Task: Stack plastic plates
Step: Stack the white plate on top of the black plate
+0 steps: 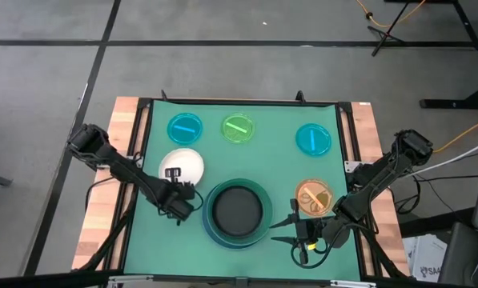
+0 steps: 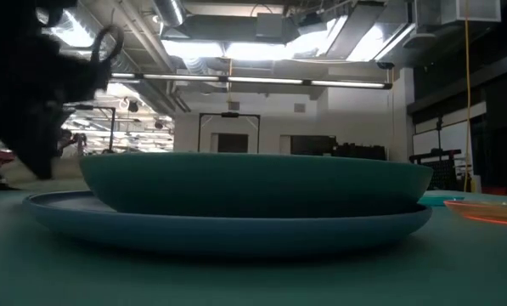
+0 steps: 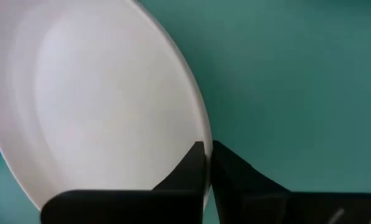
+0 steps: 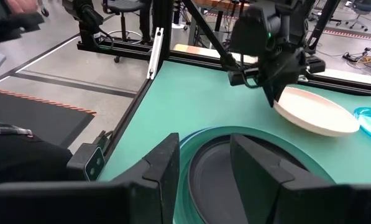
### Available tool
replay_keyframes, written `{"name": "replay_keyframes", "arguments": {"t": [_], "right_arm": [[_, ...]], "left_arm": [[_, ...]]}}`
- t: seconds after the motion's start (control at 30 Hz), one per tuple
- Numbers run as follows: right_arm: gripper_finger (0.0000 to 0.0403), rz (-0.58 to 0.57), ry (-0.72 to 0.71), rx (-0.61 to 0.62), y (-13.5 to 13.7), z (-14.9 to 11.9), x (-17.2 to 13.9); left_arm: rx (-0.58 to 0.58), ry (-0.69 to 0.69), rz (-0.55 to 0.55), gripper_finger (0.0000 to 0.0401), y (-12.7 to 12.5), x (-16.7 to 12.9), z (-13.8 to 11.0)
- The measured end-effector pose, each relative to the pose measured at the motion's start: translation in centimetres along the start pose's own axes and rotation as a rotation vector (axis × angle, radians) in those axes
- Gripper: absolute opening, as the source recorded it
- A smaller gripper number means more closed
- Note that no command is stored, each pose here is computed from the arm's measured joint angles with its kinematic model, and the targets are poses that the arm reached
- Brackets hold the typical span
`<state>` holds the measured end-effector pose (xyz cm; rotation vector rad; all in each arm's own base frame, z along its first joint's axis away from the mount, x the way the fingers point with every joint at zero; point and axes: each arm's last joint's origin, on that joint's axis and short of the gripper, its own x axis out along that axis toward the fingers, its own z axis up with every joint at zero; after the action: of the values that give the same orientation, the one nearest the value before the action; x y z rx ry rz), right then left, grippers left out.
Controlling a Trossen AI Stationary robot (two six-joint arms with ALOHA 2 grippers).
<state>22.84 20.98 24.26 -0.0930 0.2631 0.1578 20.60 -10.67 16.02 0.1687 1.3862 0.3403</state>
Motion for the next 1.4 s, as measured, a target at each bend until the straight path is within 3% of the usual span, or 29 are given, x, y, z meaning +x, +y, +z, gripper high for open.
{"name": "replay_keyframes", "arguments": {"t": [0.6,1.13,1.4], "right_arm": [[0.0134,0.0,0.0,0.0,0.0,0.0,0.0],[0.0134,0.0,0.0,0.0,0.0,0.0,0.0],[0.0134,0.0,0.0,0.0,0.0,0.0,0.0]], "left_arm": [[0.11,-0.309,-0.048,0.0009,-2.8,-7.8,4.1],[0.316,-0.371,-0.041,0.001,-9.2,-9.3,10.5],[0.394,-0.345,-0.021,0.001,-12.3,-7.3,12.7]]}}
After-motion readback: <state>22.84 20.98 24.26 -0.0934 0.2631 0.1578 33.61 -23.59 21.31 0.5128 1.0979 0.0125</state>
